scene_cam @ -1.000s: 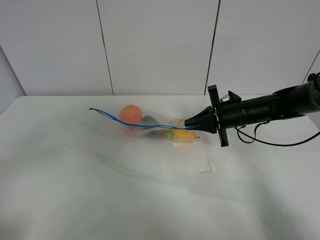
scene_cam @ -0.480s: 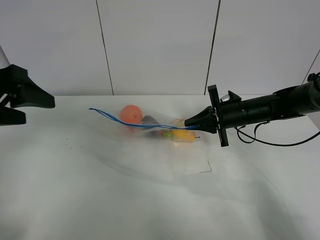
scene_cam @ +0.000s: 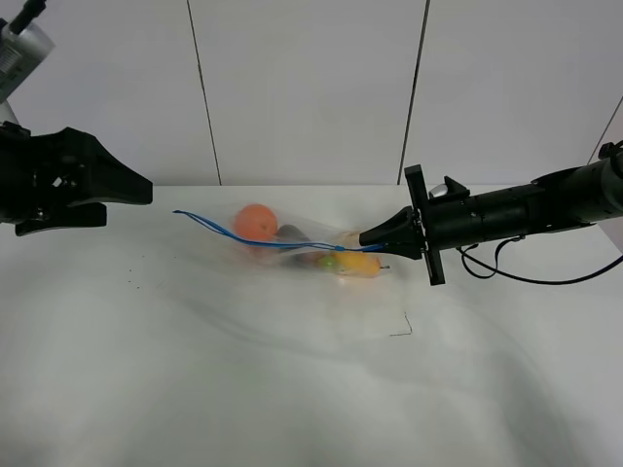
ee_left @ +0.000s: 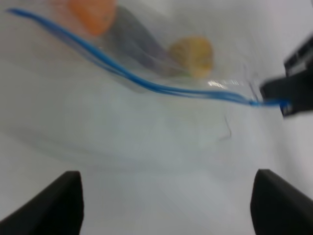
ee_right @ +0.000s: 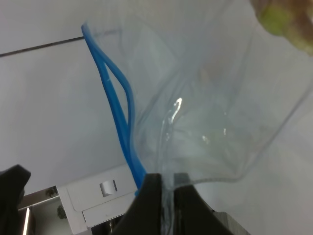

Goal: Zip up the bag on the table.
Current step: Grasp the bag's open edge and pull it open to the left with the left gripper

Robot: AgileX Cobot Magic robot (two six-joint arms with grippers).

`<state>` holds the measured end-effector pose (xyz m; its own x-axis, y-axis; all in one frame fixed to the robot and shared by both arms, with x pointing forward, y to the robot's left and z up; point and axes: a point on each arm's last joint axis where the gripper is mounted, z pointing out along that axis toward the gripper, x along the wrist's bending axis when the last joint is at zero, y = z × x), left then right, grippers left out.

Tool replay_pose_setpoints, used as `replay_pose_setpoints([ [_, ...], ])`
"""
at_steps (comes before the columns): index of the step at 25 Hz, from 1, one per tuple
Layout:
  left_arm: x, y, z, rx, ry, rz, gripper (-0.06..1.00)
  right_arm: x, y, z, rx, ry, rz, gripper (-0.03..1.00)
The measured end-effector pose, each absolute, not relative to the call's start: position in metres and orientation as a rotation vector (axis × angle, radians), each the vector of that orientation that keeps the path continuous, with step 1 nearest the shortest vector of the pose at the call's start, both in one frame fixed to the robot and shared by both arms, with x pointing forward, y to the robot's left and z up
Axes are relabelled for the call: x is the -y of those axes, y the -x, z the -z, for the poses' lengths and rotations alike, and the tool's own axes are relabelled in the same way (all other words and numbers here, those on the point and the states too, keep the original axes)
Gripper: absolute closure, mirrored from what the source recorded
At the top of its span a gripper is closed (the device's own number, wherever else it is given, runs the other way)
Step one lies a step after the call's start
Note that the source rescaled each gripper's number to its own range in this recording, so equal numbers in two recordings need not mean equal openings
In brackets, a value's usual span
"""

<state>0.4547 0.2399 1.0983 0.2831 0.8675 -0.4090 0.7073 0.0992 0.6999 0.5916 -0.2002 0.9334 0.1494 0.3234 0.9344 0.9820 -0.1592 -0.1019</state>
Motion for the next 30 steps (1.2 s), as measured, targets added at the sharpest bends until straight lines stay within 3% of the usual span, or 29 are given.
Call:
replay_pose_setpoints([
  [3,-0.224,-0.454,-1.101,-1.205,-1.812,-0.371,-0.02,0.2,-0.592,-0.933,1.284,1.624,1.033,0.97],
  [11,-0.205,-0.462,-1.12,-0.351,-2.073,-1.135,-0.01,0.2,-0.592,-0.933,1.284,1.627,1.034,0.97],
  [15,-0.195,-0.466,-1.123,-0.06,-2.115,-1.369,-0.01,0.2,-0.592,-0.933,1.284,1.627,1.034,0.97],
  [23,-0.127,-0.479,-1.092,0.141,-2.09,-1.467,-0.01,0.2,-0.592,-0.933,1.285,1.628,1.034,0.97],
  [30,-0.068,-0.479,-1.03,0.293,-2.193,-1.365,-0.01,0.2,-0.592,-0.933,1.285,1.628,1.034,0.97],
])
